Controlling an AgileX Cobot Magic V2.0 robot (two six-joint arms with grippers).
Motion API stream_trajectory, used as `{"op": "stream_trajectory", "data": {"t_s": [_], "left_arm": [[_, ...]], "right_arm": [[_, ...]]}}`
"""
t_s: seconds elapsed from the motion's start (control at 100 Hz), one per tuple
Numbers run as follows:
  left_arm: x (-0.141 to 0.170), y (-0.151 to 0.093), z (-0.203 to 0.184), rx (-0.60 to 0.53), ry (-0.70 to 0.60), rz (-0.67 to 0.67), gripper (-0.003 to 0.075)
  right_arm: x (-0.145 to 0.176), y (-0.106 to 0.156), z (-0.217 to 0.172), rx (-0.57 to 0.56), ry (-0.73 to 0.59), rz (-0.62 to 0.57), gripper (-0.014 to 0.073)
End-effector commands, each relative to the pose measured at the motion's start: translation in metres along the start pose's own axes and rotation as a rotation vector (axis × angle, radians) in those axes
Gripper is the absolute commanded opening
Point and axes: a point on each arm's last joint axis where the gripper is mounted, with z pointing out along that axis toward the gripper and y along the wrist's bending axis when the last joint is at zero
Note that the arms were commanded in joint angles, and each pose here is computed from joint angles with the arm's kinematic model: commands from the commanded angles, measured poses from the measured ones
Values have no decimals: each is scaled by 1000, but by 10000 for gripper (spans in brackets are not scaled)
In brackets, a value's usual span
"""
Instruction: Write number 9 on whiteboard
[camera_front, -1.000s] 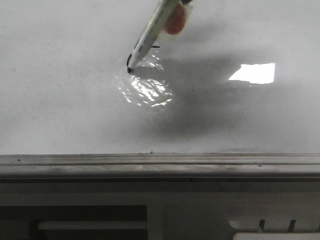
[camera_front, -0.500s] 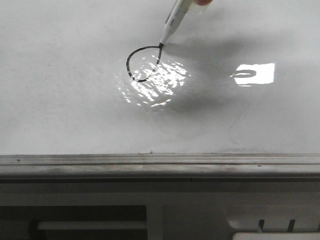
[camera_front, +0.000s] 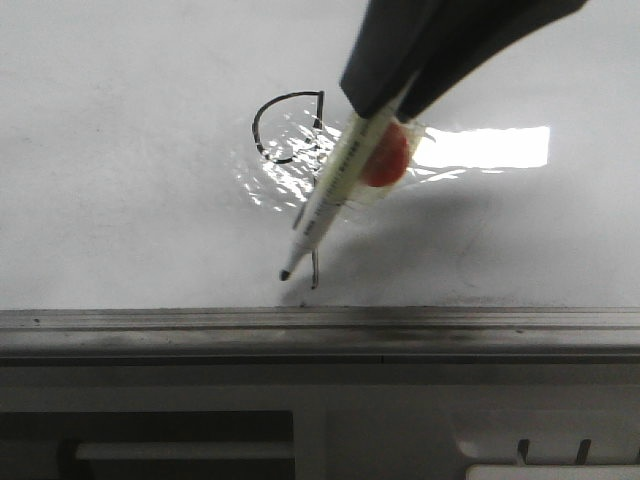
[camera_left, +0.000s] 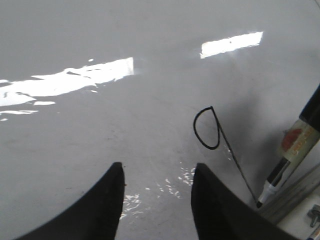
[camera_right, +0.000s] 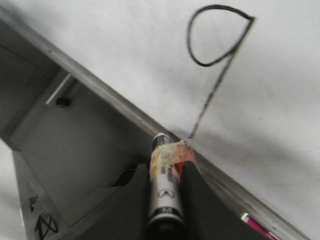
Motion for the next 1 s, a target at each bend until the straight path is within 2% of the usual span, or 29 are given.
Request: {"op": "stream_trajectory", "data": {"t_s": [0.0, 0.19, 0.29, 0.81, 0.94, 0.99], "left_arm": [[-12, -7, 3, 48, -67, 6, 330], [-3, -35, 12, 240, -4, 43, 330], [0, -45, 18, 291, -6, 53, 330], [3, -66, 61, 327, 14, 129, 328], [2, -67, 61, 325, 2, 127, 286], [1, -67, 61, 324, -3, 126, 236]], "right_arm": [[-13, 18, -19, -76, -95, -20, -75], [-12, 33, -20, -129, -108, -47, -68], [-12, 34, -19, -139, -98, -35, -68], [-9, 38, -20, -187, -70, 12, -68], [-9, 38, -20, -185, -69, 10, -68], [-9, 38, -20, -185, -69, 8, -68]]}}
